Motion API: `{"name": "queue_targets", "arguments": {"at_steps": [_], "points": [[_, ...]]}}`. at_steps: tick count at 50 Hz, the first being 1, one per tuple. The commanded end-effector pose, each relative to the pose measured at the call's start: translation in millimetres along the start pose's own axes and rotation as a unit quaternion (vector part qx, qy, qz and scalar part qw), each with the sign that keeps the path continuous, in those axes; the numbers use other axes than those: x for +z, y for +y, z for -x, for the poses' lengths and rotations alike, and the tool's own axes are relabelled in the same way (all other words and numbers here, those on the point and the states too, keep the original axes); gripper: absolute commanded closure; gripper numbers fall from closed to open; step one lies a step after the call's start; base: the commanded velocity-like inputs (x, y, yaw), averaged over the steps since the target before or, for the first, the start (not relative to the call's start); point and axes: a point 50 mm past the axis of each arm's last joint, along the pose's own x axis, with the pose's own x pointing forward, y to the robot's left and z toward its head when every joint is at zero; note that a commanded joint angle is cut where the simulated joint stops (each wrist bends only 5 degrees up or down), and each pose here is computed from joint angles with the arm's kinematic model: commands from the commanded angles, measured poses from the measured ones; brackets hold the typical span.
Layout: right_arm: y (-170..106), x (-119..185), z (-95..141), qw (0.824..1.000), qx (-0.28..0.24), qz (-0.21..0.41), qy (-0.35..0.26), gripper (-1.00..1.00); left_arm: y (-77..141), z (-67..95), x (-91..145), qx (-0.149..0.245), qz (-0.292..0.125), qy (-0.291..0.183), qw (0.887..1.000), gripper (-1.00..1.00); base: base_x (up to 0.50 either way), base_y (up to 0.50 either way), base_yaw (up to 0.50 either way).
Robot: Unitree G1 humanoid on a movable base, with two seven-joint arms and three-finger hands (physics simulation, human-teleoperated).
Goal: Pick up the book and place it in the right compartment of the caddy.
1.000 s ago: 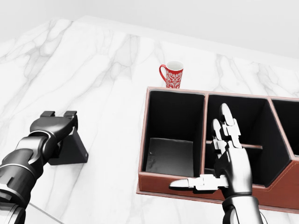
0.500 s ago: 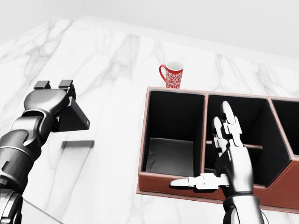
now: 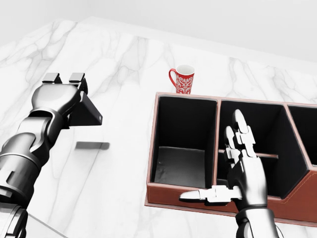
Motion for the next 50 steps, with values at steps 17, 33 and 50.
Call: {"name": "queue_targets", "arguments": {"at_steps": [17, 33, 50], "points": [[0.2, 1.2, 0.9, 1.0, -0.002, 0.007, -0.002, -1.0, 98.4, 11.4, 16.8, 0.105, 0.059, -0.065, 0.991, 1.0, 0.0, 0.0, 0.0], [-0.3, 2.3, -1.2, 1.0, -0.008, 0.013, -0.004, -1.0, 134.6, 22.6, 18.4, 0.12, 0.064, -0.088, 0.987, 1.0, 0.0, 0.0, 0.0], [-4.2, 19.1, -20.0, 0.998, -0.026, 0.056, -0.028, -1.0, 125.6, 32.1, 21.5, 0.119, 0.074, -0.103, 0.985, 1.0, 0.0, 0.0, 0.0]]}}
